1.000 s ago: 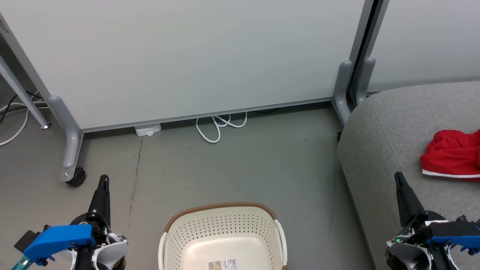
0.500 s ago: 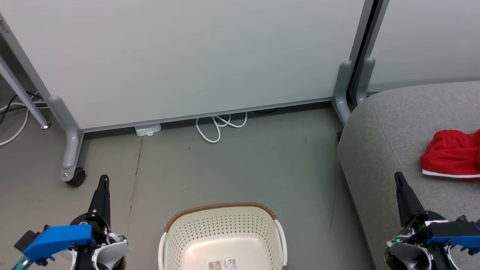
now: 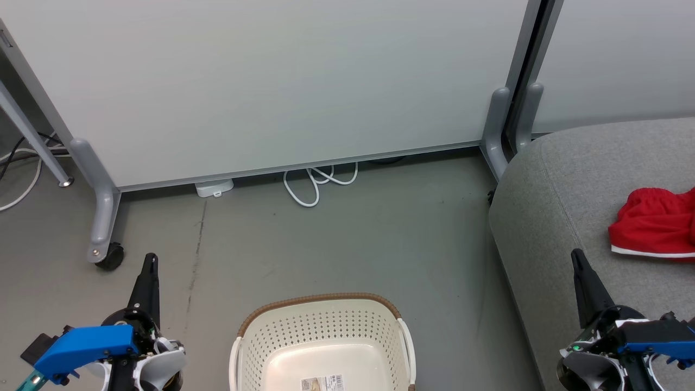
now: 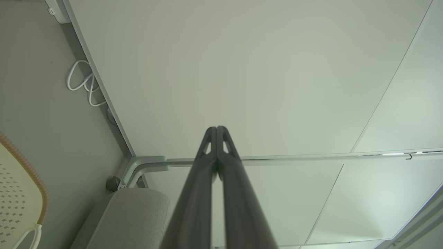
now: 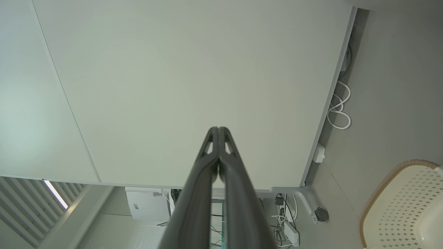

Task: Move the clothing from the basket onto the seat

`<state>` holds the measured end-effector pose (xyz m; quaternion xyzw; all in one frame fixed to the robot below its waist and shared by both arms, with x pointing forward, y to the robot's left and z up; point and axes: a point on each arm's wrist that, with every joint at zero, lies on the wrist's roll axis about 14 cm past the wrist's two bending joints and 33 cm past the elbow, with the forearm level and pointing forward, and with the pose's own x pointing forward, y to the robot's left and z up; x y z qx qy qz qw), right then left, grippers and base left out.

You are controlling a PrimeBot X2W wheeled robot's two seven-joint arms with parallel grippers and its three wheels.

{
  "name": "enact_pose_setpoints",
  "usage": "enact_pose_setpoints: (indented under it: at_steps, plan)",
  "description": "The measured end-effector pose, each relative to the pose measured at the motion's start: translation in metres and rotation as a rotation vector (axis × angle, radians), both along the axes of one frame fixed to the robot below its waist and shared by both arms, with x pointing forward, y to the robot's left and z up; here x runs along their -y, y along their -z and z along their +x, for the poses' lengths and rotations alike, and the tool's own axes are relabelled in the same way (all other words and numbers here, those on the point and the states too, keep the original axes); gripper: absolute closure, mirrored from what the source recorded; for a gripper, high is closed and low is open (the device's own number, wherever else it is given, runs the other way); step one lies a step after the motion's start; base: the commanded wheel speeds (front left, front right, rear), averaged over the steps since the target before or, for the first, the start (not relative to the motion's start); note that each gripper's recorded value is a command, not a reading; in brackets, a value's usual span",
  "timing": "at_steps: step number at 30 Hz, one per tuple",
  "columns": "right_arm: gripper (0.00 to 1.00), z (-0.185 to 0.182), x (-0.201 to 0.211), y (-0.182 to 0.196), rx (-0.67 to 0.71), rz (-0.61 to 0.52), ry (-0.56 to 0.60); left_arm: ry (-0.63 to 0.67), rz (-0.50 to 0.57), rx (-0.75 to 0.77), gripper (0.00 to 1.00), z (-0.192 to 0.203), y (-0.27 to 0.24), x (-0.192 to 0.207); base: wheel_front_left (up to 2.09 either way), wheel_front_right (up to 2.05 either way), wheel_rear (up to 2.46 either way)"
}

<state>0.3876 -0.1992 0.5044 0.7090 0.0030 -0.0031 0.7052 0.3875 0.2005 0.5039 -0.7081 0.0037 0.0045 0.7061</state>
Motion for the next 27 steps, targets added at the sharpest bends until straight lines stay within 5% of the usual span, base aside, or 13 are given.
enact_pose_setpoints:
  at_steps: [27]
  plan:
    - [1.0,0.0,0.0,0.0,0.0,0.0,0.0,0.0,0.0,0.0,1.0,0.0,0.0,0.0,0.0,0.0,0.0]
